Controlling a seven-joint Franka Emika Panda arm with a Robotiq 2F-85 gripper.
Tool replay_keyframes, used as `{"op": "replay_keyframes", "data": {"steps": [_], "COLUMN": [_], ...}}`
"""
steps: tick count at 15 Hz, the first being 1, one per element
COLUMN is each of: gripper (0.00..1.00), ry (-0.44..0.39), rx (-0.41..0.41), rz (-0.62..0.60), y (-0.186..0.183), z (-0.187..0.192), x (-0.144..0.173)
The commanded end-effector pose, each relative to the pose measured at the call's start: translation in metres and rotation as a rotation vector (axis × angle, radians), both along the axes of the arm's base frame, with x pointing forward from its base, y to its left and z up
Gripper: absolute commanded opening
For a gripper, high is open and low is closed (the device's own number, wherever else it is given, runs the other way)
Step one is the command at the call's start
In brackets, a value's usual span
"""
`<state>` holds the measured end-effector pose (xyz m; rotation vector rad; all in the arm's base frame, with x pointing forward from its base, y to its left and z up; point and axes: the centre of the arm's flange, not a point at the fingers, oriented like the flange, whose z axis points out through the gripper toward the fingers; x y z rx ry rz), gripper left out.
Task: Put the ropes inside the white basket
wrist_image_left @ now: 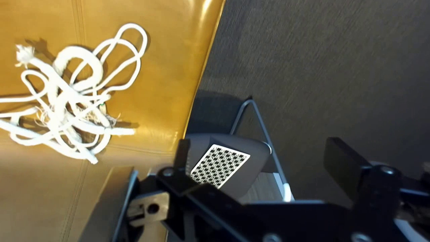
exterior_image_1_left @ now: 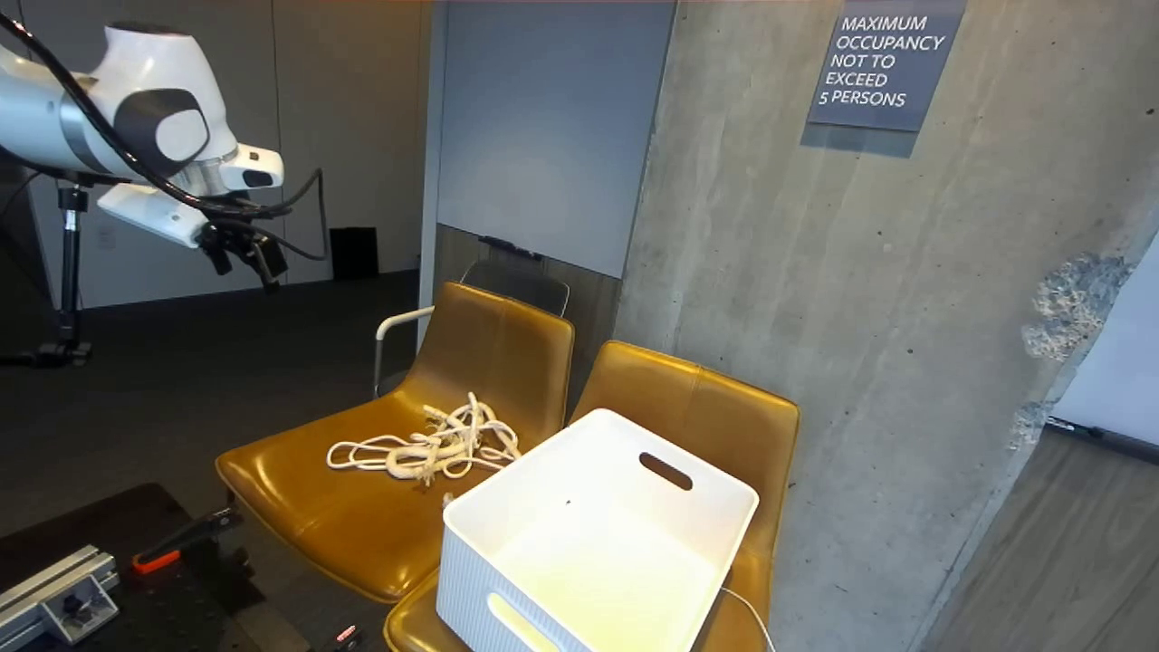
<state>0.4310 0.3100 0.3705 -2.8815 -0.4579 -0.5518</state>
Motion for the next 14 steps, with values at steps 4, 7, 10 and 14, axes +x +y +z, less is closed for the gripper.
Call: {"op": "replay_keyframes", "data": {"steps": [4, 7, 10, 14], "gripper": [1.0, 1.0, 1.0, 1.0], "ry": [-0.124, -0.148, -0.138, -0.116], "rx": [-0.132, -0.194, -0.234, -0.308], "rz": [0.08, 0.095, 0.085, 0.047], "y": [0.027, 0.025, 0.022, -0.014], "z": [-0.062, -0.09, -0.13, -0.179], "x": [0.085, 0.12, 0.157, 0.206]}}
